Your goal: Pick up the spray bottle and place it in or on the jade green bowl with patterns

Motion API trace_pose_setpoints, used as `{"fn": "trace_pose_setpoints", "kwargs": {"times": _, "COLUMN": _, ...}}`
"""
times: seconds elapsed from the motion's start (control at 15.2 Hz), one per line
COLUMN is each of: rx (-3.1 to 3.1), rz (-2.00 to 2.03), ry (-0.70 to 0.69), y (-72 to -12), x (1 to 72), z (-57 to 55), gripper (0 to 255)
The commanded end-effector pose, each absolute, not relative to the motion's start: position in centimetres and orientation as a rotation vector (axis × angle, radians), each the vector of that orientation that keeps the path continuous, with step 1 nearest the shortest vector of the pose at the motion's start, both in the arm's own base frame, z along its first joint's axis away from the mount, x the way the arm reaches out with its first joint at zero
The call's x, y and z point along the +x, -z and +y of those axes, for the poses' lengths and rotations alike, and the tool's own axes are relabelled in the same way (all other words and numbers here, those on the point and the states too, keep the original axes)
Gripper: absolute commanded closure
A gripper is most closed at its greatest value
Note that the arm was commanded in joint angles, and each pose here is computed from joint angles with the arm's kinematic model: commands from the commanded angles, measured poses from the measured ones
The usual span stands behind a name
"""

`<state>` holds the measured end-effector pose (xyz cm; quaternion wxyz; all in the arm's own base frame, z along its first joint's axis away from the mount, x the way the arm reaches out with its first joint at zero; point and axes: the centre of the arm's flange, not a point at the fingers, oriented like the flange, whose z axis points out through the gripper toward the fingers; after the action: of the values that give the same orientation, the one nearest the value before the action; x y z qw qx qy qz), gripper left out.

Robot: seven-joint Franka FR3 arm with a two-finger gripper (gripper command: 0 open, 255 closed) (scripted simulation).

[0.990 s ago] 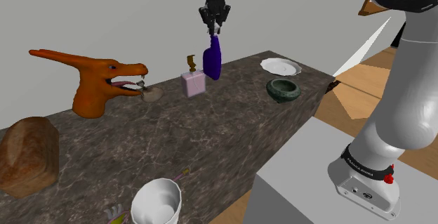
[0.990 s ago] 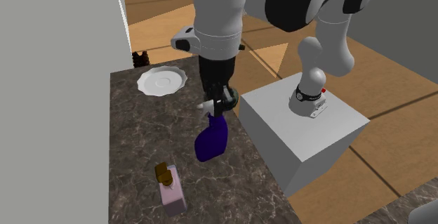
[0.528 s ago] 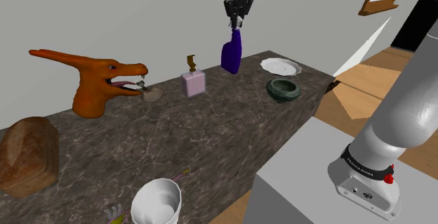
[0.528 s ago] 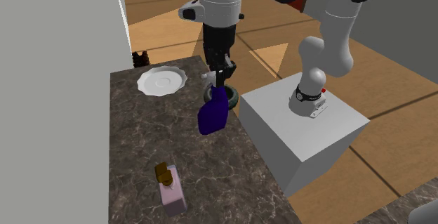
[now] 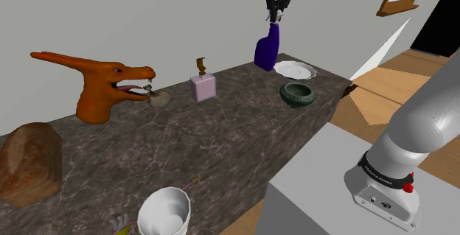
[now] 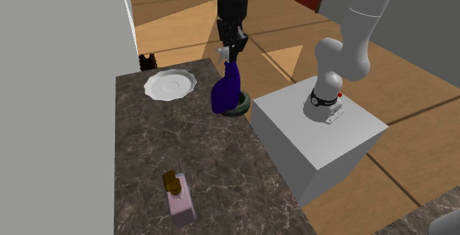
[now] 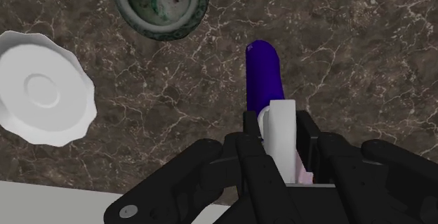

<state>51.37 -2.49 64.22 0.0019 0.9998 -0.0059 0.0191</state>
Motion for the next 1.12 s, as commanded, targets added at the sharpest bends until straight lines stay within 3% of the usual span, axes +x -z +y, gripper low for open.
{"fn": "trace_pose_setpoints", "kwargs": {"times": 0.0, "rx": 3.138, "rz": -0.016, "ry": -0.06, "y": -64.6, "x": 50.0, "z": -4.6, "gripper": 255}}
{"fn": "trace_pose_setpoints", "kwargs": {"times": 0.86, "rx": 3.138, "rz": -0.016, "ry": -0.06, "y": -68.4, "x": 41.3, "z": -18.4, "gripper": 255}}
{"fn": "trace_pose_setpoints", "kwargs": {"times": 1.06, "rx": 3.138, "rz": -0.016, "ry": -0.06, "y": -66.8, "x": 41.3, "z": -18.4, "gripper": 255}}
